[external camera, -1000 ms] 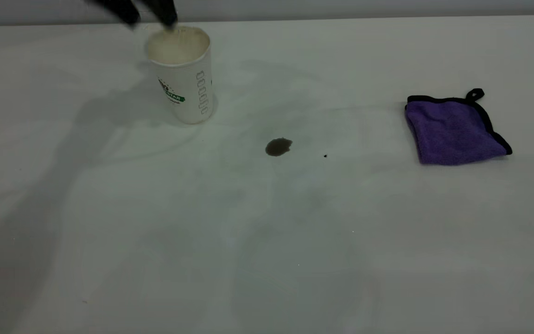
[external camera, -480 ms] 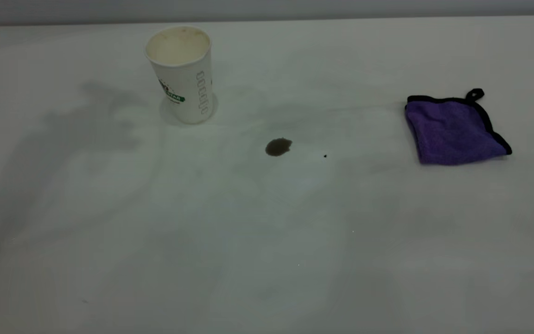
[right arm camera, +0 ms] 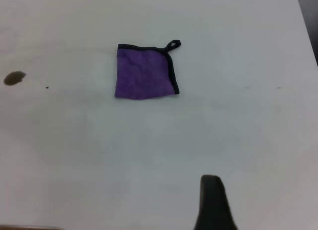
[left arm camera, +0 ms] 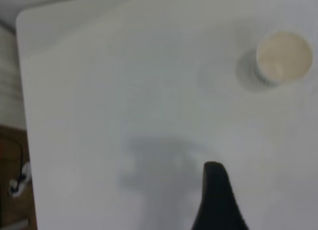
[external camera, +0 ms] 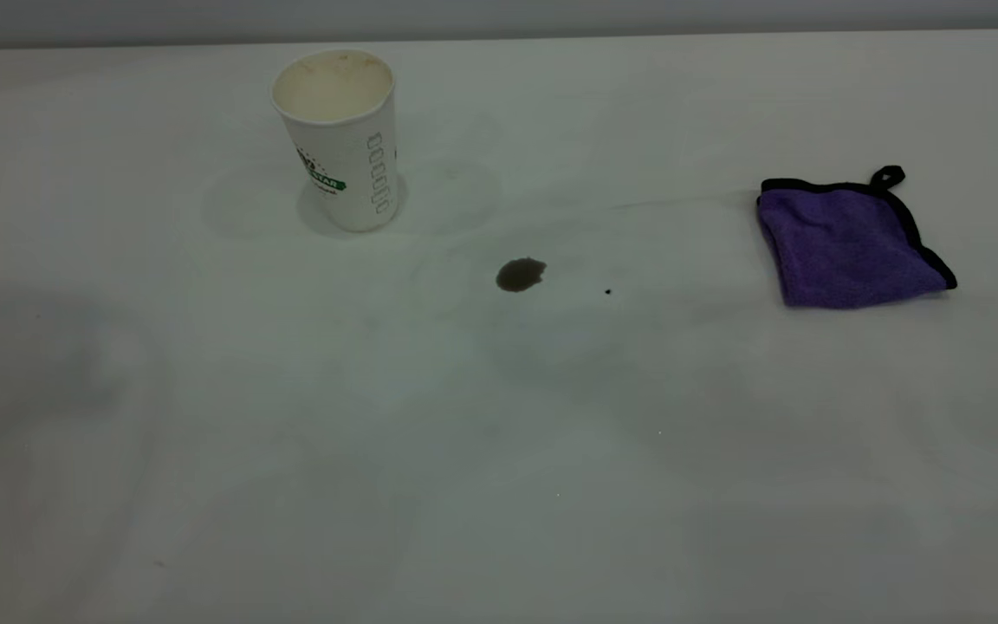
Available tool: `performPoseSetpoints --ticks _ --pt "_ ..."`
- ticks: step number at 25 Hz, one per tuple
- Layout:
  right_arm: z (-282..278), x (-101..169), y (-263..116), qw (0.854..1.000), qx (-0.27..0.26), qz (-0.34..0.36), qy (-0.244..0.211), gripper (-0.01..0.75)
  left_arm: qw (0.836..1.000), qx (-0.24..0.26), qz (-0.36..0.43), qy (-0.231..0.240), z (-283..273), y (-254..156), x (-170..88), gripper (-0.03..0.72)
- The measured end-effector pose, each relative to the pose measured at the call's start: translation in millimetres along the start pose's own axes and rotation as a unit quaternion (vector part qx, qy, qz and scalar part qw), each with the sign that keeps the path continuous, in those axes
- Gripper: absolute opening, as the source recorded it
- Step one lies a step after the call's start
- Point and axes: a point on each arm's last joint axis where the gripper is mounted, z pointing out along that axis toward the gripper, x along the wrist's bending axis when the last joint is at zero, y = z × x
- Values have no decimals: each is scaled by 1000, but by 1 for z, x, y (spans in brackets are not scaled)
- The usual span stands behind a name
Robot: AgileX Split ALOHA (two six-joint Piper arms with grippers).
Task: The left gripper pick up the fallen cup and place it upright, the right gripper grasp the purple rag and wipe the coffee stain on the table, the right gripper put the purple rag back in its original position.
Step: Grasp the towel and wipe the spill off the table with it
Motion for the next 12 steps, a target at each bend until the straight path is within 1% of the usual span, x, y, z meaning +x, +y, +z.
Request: performPoseSetpoints --ticks 2,5,9,12 --pt "0 0 0 1000 0 0 0 545 1000 -2 -3 1 -12 -25 0 567" --pt "0 0 0 1000 0 0 0 545 1000 15 -3 0 -14 -63 -1 578" --pt "0 0 0 1000 0 0 0 545 998 57 -8 -1 0 -116 -6 592" --pt "0 0 0 1000 0 0 0 545 994 98 -49 1 17 -158 -10 592"
